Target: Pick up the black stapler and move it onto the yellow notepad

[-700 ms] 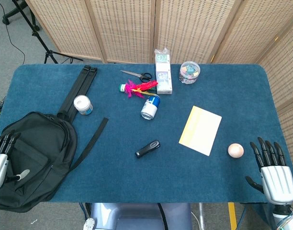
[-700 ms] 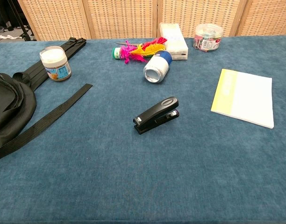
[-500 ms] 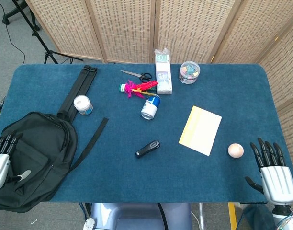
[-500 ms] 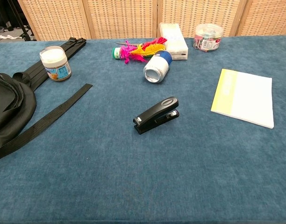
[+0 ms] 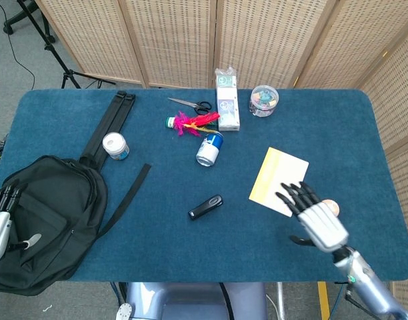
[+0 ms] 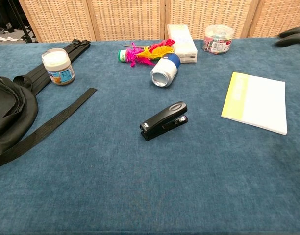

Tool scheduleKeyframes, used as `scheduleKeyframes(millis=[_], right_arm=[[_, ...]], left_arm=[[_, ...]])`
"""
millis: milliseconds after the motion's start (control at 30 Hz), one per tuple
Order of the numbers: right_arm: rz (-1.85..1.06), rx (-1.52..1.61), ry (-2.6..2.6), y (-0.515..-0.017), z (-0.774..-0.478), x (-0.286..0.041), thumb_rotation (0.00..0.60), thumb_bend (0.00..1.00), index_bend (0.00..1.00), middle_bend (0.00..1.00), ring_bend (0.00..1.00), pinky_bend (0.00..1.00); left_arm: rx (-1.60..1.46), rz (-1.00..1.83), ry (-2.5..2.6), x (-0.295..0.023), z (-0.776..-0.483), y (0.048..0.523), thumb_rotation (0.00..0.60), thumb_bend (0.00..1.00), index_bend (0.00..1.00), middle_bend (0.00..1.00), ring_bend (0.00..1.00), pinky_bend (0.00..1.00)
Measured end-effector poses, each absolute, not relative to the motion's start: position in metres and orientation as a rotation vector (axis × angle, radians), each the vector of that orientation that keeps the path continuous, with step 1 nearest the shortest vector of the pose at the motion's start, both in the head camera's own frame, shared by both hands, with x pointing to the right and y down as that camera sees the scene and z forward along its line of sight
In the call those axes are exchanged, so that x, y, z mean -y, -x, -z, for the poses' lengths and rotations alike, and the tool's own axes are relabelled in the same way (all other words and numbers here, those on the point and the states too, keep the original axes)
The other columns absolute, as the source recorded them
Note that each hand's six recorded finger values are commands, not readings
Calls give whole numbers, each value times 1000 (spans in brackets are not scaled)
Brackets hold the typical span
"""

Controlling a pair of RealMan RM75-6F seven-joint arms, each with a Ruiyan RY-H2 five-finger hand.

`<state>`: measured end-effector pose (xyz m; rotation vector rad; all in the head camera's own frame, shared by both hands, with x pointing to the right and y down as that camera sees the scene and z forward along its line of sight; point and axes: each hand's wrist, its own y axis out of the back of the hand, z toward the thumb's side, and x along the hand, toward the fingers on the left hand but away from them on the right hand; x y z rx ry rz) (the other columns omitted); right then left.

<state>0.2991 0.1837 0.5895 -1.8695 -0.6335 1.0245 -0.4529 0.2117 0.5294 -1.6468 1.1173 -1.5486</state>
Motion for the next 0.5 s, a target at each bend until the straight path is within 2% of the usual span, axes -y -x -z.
scheduleKeyframes(millis=[200, 500], right_arm=[[-969, 416, 1869, -243, -620, -169, 600, 3, 15, 0, 0, 15], [-928, 295, 1865, -181, -646, -165, 600, 60, 43, 0, 0, 125]], left_arm=[[-1121, 1579, 1641, -209, -535, 456, 600, 0, 0, 0, 0, 7], [-1134, 1588, 1648, -206, -536, 458, 600, 0, 0, 0, 0, 7]])
